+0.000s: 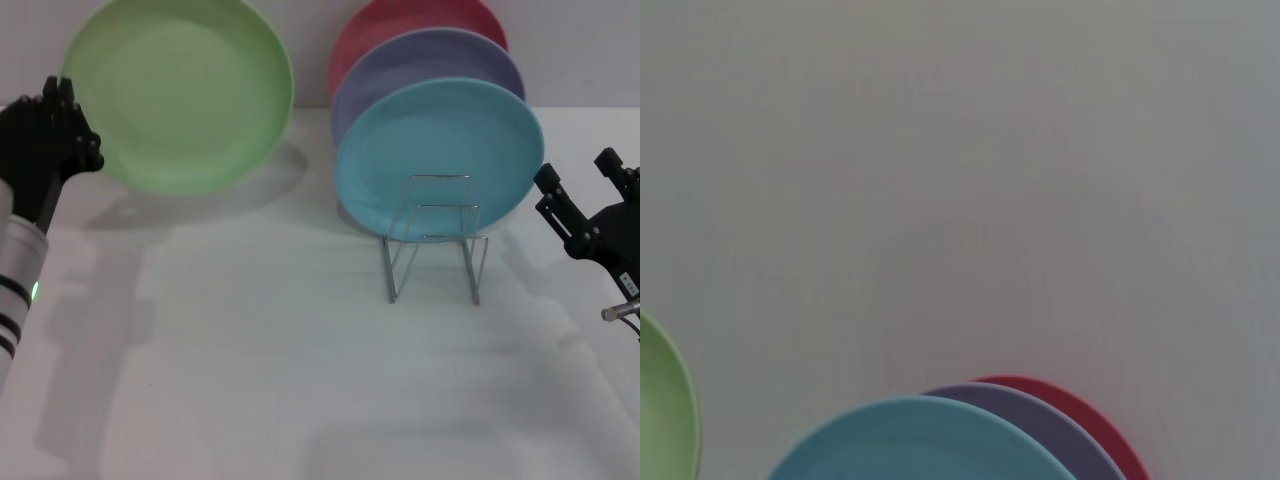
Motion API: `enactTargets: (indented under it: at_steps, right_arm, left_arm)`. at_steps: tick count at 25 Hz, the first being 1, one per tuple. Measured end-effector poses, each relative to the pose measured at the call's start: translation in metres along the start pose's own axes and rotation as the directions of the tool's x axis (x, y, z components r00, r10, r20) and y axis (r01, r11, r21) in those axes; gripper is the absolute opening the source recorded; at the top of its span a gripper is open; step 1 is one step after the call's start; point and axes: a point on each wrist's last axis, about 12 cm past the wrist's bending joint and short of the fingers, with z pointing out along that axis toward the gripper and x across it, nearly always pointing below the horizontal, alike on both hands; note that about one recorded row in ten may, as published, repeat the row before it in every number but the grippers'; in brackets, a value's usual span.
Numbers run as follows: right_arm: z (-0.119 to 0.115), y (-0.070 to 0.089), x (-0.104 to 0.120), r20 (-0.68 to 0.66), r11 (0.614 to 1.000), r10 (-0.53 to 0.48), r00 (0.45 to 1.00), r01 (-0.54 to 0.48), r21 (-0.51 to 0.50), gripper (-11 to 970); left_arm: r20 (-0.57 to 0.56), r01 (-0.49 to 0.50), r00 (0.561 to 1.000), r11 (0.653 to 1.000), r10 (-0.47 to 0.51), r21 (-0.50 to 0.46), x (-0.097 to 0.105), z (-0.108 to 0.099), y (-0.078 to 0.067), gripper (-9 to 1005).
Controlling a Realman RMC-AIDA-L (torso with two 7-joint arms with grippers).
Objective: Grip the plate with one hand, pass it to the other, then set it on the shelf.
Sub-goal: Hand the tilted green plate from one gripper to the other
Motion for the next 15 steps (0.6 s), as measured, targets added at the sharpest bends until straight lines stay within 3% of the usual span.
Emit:
enactTargets:
  at_steps: [8, 15]
  right_arm:
    - [0.0, 0.001, 0.0, 0.003, 1.0, 0.0, 1.0, 0.0, -0.008, 780]
    - [-0.002, 0.008, 0.001, 0.001, 0.999, 0.009, 1.0, -0.009, -0.05, 779]
  left_arm:
    - [0.019, 0.207, 0.978, 0.976, -0.209, 0.06, 0.015, -0.016, 0.009, 29]
    - [0.007, 0.202, 0.979, 0.979, -0.202, 0.025, 0.034, -0.04, 0.006, 29]
